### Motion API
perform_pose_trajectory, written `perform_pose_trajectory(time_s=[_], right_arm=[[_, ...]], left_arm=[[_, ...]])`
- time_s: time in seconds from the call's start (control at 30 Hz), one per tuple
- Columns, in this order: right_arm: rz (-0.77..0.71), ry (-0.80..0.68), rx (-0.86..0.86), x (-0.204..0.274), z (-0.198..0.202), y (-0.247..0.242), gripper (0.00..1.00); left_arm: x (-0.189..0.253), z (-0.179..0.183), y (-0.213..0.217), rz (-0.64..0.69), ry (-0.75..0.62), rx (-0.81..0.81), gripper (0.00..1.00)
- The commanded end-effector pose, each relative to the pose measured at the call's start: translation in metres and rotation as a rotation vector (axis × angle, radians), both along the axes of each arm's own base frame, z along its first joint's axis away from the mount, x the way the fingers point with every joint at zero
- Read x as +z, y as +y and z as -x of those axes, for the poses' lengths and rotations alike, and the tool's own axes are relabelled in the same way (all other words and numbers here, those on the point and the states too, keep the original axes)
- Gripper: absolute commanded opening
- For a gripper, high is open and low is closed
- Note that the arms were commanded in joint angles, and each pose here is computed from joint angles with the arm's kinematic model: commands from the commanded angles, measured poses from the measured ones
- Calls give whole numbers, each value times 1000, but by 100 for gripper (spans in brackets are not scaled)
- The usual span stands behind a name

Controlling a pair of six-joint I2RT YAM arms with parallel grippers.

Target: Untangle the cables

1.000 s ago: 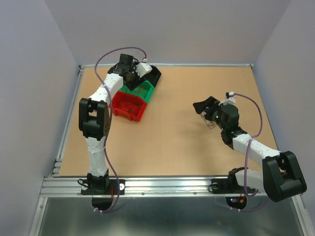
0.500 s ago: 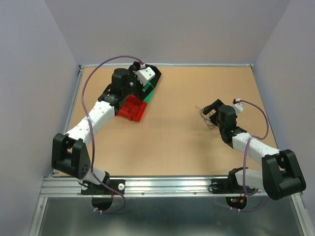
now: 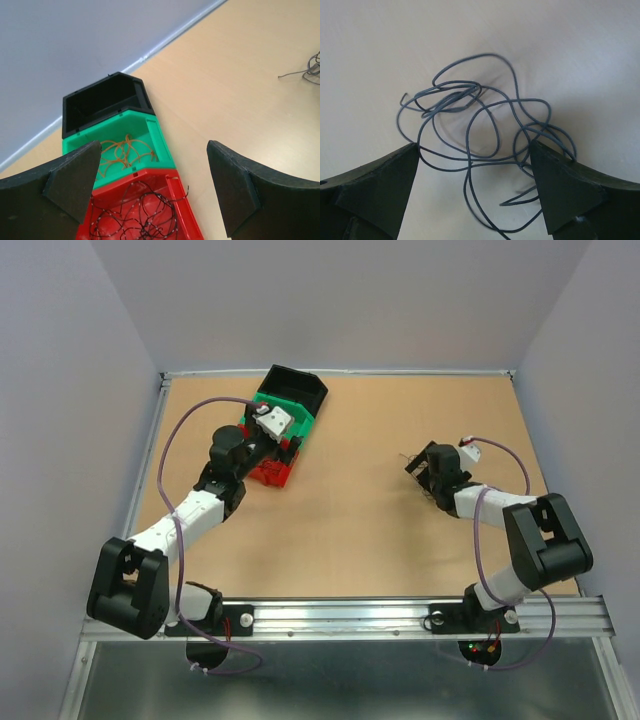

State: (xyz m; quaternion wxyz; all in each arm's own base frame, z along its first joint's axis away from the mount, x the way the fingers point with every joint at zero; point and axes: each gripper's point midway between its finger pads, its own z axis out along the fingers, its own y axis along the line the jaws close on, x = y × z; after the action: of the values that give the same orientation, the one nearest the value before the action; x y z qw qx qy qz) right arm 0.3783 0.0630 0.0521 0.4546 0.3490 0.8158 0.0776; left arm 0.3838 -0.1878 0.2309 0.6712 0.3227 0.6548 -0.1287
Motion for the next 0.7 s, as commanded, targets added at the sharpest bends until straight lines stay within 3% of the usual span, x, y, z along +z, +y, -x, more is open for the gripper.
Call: perform_pose_trajectory(time_s=[0.0,0.1,0.17,0.2,0.23,0.47,0.67], right_arm=[[-6,-25,27,12,-22,13,93],[15,-14,37,8,-23,17,81],[15,-14,74,10,-26,24,46],[16,-7,94,8,-27,28,9],[17,-12,139,12,-30,35,2],[-29,-142,444,48,-21,85,1],[-99,-294,594,81,-10,110,3]], left_arm=[[46,1,1,76,-140,8,99],[47,4,1,74,-147,-1,99],[46,5,1,68,-152,-2,99],[45,5,2,63,-153,-1,99],[47,7,2,63,-159,-2,99],[45,9,2,52,-168,-11,99],[41,6,6,38,-170,14,99]])
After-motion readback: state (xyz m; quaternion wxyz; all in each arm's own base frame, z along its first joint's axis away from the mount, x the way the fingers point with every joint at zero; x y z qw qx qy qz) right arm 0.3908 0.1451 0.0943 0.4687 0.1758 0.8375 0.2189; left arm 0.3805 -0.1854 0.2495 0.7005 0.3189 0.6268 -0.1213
